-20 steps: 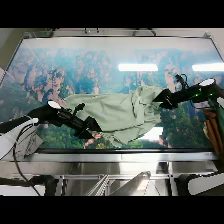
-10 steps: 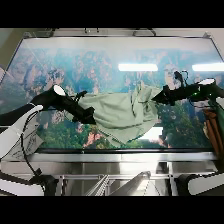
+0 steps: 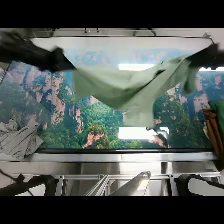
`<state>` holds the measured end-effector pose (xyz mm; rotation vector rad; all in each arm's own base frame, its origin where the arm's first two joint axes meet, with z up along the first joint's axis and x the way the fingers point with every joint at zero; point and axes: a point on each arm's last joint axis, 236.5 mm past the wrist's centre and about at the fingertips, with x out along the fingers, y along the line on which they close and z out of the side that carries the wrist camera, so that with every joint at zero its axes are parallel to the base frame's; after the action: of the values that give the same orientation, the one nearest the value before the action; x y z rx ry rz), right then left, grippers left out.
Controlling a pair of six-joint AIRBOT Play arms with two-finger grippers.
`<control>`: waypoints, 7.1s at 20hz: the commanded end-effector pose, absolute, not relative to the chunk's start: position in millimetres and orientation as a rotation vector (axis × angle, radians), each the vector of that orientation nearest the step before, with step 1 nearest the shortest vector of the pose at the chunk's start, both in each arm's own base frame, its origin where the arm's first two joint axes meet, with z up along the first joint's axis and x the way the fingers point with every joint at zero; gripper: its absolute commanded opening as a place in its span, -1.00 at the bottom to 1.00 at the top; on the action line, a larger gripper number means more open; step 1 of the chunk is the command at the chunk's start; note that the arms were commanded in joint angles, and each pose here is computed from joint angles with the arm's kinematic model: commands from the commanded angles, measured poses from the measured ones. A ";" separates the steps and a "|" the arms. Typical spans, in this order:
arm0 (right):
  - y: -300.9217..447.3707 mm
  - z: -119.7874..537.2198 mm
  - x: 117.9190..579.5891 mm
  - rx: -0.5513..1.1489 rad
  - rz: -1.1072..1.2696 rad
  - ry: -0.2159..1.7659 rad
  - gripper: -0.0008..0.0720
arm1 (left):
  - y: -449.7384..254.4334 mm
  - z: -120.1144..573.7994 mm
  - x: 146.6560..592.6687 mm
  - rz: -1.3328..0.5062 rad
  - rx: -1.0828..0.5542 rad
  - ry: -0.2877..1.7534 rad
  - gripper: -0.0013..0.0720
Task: Fold the shirts.
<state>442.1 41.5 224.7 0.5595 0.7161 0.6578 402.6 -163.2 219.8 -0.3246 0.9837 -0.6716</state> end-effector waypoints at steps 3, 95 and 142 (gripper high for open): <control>67.2 414.3 341.2 0.246 0.672 0.267 -0.92 | -102.7 408.8 317.7 -0.534 -0.211 0.500 -0.90; 67.7 452.2 276.8 0.293 0.778 0.031 -0.93 | -54.3 452.2 253.5 -0.331 -0.208 0.157 -0.91; -35.1 -39.3 536.6 0.699 0.657 0.845 -0.92 | -76.1 -85.3 519.2 -0.647 -0.601 1.343 -0.92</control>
<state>571.1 -32.1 -19.6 0.7088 0.6885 0.6145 547.9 -70.0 -72.7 -0.5584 1.2442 -0.6106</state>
